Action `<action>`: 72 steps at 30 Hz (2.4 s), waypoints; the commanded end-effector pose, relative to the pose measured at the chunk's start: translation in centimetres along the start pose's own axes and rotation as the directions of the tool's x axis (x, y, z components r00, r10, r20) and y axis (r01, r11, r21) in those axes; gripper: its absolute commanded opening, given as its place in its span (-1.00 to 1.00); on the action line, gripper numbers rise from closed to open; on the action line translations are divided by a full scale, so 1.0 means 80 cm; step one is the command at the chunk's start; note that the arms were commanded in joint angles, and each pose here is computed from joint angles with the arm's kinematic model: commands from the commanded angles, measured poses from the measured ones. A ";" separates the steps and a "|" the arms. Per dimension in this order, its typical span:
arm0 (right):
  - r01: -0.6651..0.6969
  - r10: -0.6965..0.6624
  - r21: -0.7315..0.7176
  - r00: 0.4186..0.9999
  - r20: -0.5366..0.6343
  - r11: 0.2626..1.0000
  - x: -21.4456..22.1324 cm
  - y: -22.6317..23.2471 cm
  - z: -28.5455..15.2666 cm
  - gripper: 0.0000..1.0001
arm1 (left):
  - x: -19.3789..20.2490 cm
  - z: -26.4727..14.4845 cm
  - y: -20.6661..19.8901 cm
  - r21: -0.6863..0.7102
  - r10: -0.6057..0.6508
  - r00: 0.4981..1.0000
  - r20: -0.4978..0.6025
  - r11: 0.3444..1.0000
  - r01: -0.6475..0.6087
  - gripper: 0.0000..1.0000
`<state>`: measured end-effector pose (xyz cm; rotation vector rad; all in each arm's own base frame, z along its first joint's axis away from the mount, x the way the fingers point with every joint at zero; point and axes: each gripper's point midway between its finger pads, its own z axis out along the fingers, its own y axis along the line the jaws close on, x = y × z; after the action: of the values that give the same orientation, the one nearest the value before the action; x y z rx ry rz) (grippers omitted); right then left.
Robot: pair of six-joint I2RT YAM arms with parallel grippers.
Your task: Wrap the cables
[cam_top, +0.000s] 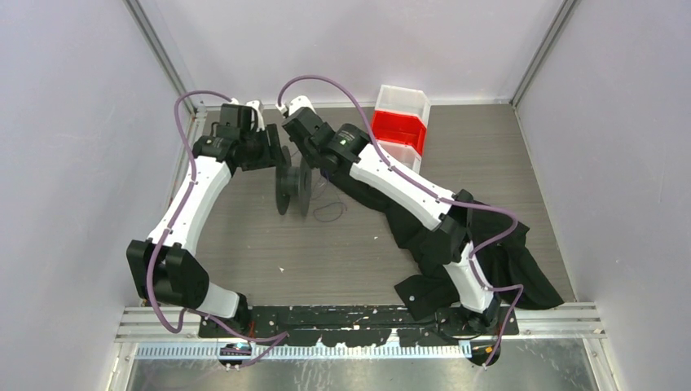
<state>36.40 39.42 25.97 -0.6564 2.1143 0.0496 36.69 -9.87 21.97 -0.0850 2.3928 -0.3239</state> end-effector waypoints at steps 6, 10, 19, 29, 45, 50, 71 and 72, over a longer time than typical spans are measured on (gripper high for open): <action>0.019 -0.018 -0.010 0.998 0.056 1.000 -0.023 0.019 -0.003 -0.99 | 0.000 -0.013 -0.011 0.054 -0.024 0.999 0.022 0.998 0.023 0.21; 0.042 -0.042 0.004 0.998 0.044 0.999 -0.016 0.023 0.003 -0.99 | -0.001 -0.018 -0.008 0.045 -0.017 0.999 0.030 0.999 0.016 0.21; 0.051 -0.050 -0.024 0.998 0.041 0.998 -0.013 0.037 0.007 -0.99 | 0.000 -0.013 -0.009 0.059 -0.034 0.999 0.019 0.998 0.032 0.24; 0.029 -0.026 -0.069 0.999 0.043 0.997 -0.010 0.052 0.014 -0.99 | 0.005 -0.002 -0.010 0.074 -0.037 0.999 0.010 0.997 0.036 0.24; 0.013 -0.009 -0.121 0.999 0.035 0.993 -0.006 0.066 0.018 -0.99 | 0.007 0.008 -0.011 0.077 -0.043 0.999 0.000 0.996 0.043 -0.01; 0.012 -0.008 -0.129 1.000 0.028 0.992 -0.003 0.070 0.021 -0.99 | 0.010 0.011 -0.011 0.079 -0.041 0.999 -0.009 0.996 0.042 -0.06; 0.006 -0.003 -0.147 1.000 0.023 0.989 -0.001 0.077 0.025 -0.99 | 0.012 0.019 -0.009 0.079 -0.022 1.000 -0.013 0.997 0.023 -0.45; 0.006 -0.003 -0.147 1.000 0.022 0.989 -0.001 0.077 0.025 -0.99 | 0.011 0.020 -0.009 0.079 -0.019 1.000 -0.012 0.997 0.020 -0.44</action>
<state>35.00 44.14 22.69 -0.7618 2.1332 0.1596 36.25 -10.76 19.80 -0.0898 2.4256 -0.4122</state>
